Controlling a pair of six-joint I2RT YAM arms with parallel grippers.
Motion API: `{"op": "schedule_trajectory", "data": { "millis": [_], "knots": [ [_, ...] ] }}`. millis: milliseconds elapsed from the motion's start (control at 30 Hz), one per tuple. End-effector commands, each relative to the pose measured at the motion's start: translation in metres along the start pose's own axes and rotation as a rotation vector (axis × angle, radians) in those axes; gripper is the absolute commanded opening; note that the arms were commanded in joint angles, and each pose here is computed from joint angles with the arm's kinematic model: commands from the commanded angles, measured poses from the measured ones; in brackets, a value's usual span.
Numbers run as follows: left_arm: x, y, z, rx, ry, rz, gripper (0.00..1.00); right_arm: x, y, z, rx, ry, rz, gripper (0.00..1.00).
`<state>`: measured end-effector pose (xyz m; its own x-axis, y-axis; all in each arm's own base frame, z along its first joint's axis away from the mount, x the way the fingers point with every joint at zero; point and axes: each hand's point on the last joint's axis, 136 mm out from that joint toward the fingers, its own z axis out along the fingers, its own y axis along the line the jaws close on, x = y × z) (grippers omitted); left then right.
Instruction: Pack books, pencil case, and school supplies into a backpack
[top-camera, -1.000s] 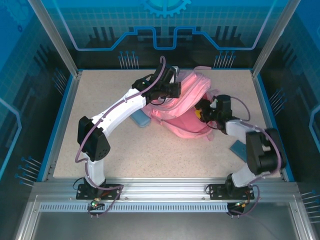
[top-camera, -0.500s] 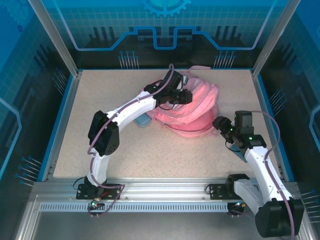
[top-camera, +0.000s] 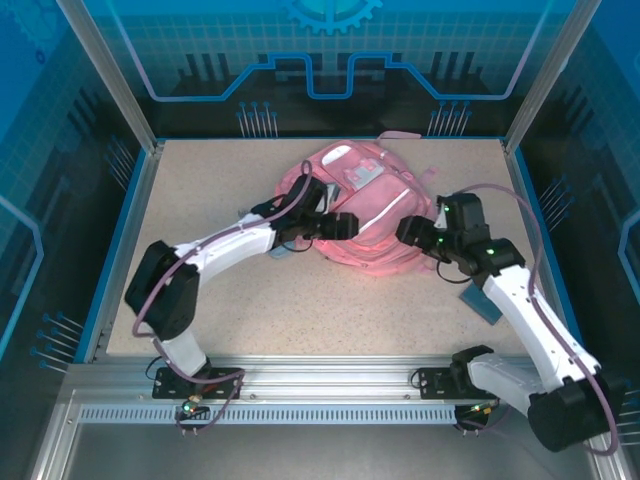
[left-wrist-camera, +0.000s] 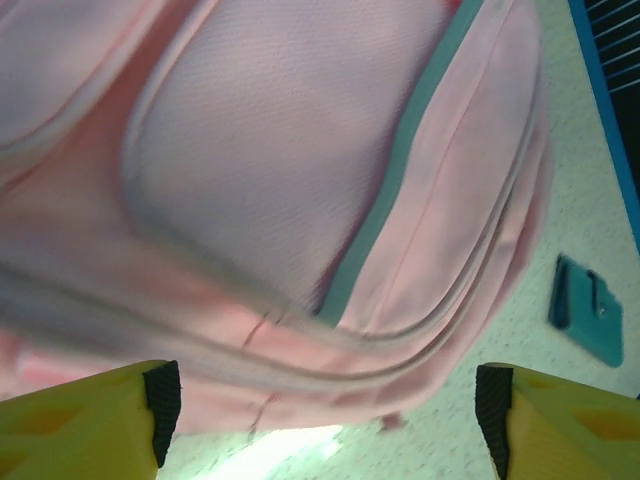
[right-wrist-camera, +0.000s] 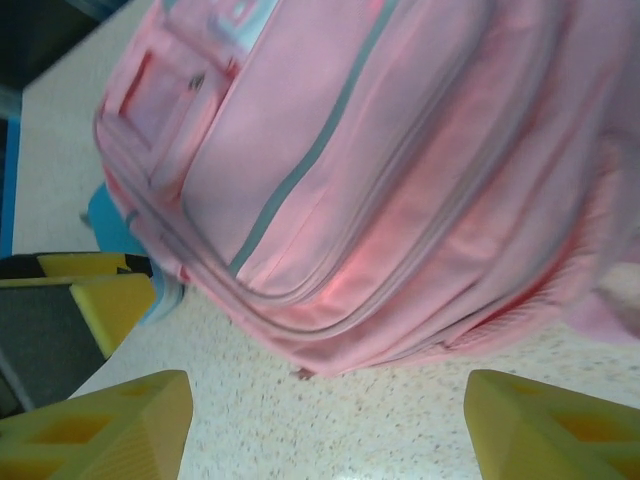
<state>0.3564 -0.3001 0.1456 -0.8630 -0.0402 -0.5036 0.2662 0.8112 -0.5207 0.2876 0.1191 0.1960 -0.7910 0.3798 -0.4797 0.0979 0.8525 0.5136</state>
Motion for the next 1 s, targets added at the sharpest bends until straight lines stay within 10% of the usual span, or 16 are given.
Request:
{"op": "schedule_trajectory", "data": {
  "millis": [0,533,967],
  "knots": [
    [0.021,0.024,-0.009,-0.036,-0.022,0.075,0.80,0.005,0.029,0.012,-0.045,0.054,-0.109,0.73],
    [0.064,0.094,-0.040,-0.049,-0.126,-0.189,0.79,0.024,0.078,0.127,0.293,0.344,-0.942,0.56],
    [0.075,0.098,-0.036,-0.013,-0.128,-0.203,0.79,0.022,0.065,0.177,0.438,0.457,-1.067,0.49]
  ]
}}
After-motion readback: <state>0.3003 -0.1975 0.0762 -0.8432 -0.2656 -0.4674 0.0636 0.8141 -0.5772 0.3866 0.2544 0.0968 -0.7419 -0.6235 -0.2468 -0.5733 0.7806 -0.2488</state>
